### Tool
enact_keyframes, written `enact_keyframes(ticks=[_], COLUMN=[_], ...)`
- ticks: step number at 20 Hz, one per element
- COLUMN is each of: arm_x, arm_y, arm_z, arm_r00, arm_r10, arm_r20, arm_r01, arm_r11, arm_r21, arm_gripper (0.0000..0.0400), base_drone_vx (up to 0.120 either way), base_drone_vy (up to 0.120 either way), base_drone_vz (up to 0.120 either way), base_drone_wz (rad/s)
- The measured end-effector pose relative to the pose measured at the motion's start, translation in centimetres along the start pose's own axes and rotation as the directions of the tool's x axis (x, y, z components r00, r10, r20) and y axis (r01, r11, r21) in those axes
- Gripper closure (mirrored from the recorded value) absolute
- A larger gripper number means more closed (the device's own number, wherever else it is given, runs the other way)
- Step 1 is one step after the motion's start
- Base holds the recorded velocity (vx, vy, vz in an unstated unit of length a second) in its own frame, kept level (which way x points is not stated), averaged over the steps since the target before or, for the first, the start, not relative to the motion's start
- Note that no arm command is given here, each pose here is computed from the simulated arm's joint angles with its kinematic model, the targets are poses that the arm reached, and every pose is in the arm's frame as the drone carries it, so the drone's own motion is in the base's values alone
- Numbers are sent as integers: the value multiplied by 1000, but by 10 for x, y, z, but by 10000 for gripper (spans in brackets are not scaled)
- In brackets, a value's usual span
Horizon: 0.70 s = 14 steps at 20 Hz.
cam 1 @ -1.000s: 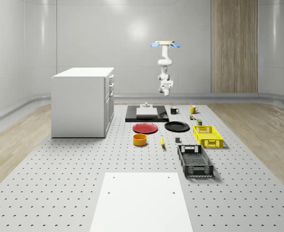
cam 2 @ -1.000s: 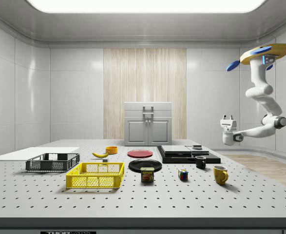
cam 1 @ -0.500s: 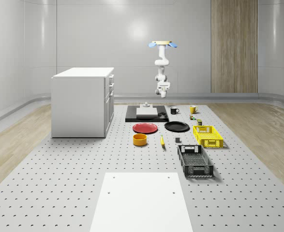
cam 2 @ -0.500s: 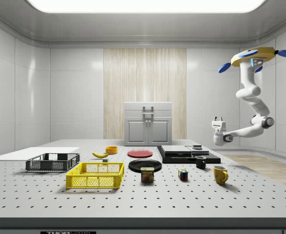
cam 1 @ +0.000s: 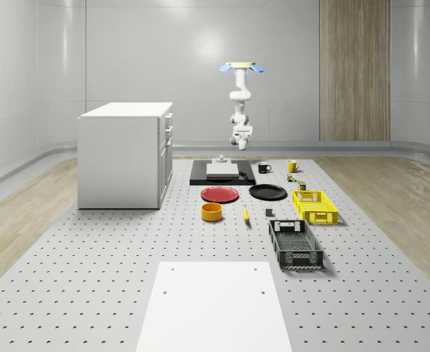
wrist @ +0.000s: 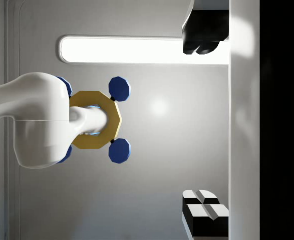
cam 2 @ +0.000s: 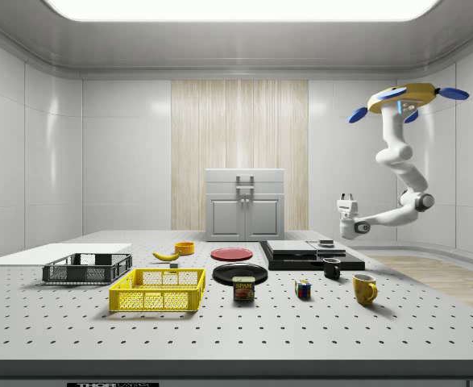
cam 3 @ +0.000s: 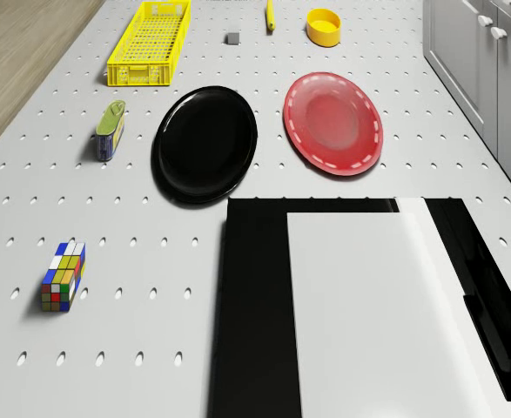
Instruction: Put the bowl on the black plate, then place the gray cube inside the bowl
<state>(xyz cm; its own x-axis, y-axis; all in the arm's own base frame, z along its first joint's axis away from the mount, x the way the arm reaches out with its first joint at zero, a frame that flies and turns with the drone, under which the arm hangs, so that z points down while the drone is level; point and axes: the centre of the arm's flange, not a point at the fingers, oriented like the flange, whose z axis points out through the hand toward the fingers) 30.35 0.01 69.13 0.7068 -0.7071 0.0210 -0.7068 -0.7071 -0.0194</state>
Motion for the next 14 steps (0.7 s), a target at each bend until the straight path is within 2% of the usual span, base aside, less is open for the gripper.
enact_keyframes(ticks=[11,14], arm_x=[-1,-2], arm_y=[0,0], arm_z=[0,0], arm_r00=[1000,1000], arm_r10=[0,0], arm_r20=[-10,-15], arm_r01=[0,0], arm_r11=[1000,1000], arm_r21=[2,0], arm_gripper=[0,0], base_drone_vx=[120,120], base_drone_vy=[-120,-13], base_drone_vz=[0,0], base_drone_wz=[0,0])
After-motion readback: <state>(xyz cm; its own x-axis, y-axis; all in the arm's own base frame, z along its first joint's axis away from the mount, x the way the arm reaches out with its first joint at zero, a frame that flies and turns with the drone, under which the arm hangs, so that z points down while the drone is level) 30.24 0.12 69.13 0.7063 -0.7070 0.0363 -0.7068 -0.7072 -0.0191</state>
